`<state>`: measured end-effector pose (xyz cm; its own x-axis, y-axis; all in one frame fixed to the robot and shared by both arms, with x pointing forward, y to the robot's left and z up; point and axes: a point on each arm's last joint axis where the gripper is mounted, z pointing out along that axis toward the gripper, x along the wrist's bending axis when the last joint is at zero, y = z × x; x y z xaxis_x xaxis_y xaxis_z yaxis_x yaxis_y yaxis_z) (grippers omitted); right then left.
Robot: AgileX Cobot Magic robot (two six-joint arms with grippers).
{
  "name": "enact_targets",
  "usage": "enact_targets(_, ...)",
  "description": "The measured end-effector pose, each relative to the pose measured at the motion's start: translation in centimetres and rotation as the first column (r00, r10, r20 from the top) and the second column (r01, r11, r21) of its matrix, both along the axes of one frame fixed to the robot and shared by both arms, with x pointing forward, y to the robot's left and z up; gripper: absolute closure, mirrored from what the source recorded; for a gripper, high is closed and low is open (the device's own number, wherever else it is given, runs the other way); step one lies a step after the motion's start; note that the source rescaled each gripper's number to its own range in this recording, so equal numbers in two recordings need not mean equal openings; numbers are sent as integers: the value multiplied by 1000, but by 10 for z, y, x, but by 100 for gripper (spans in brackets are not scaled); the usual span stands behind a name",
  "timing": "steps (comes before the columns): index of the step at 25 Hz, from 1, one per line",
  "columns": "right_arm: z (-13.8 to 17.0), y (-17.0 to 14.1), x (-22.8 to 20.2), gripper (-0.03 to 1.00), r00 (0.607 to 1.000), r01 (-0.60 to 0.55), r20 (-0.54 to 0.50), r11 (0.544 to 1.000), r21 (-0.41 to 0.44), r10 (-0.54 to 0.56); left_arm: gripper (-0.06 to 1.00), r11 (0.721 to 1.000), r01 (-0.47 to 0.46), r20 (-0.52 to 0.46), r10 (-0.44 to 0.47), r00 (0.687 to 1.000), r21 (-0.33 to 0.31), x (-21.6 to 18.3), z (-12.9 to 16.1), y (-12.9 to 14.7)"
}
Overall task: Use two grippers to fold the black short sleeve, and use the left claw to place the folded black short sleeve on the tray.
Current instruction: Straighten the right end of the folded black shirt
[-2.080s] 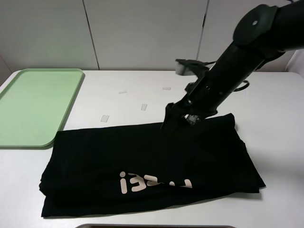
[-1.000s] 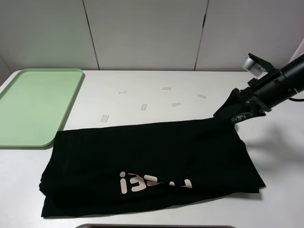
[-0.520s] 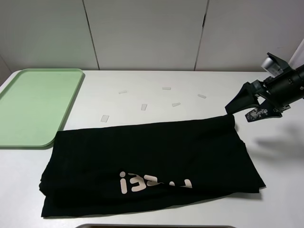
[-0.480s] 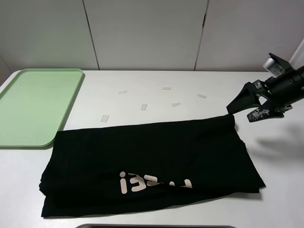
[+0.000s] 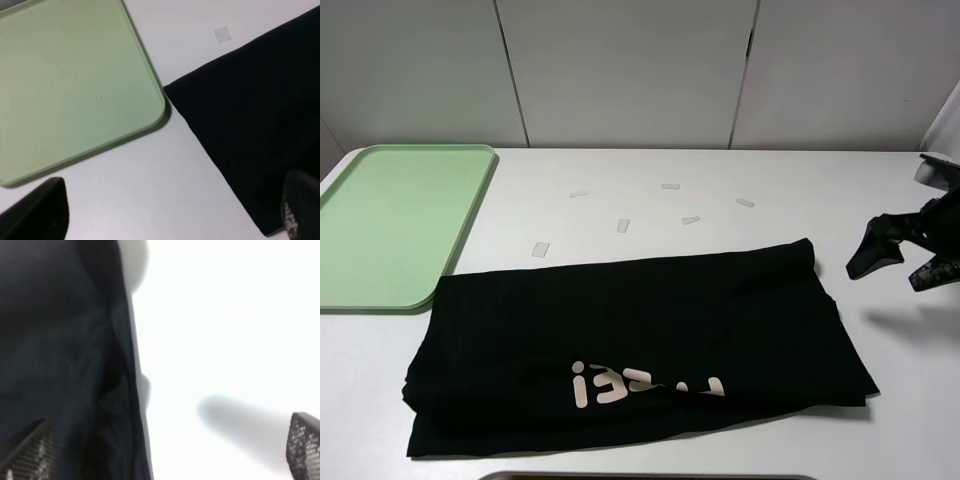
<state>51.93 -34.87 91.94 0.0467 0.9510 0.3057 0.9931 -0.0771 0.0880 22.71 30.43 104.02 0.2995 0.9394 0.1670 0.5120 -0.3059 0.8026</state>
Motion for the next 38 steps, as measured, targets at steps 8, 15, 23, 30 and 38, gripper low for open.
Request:
enact_targets(8, -30, 9, -6, -3, 999, -18, -48, 999, -27, 17, 11, 1000, 0, 1, 0, 1000, 0, 0, 0, 0)
enact_targets(15, -44, 36, 0, -3, 996, -76, -50, 997, -21, 75, 11, 1000, 0, 1, 0, 1000, 0, 0, 0, 0)
enact_targets(23, -48, 71, 7, -3, 990, -144, -3, 989, 21, 144, 11, 1000, 0, 1, 0, 1000, 0, 0, 0, 0)
enact_targets(30, -49, 88, 8, -3, 977, -214, 16, 977, 24, 213, 11, 1000, 0, 1, 0, 1000, 0, 0, 0, 0)
enact_targets(38, -58, 92, 6, 97, 978, -209, -18, 977, 36, 210, 11, 1000, 0, 1, 0, 1000, 0, 0, 0, 0)
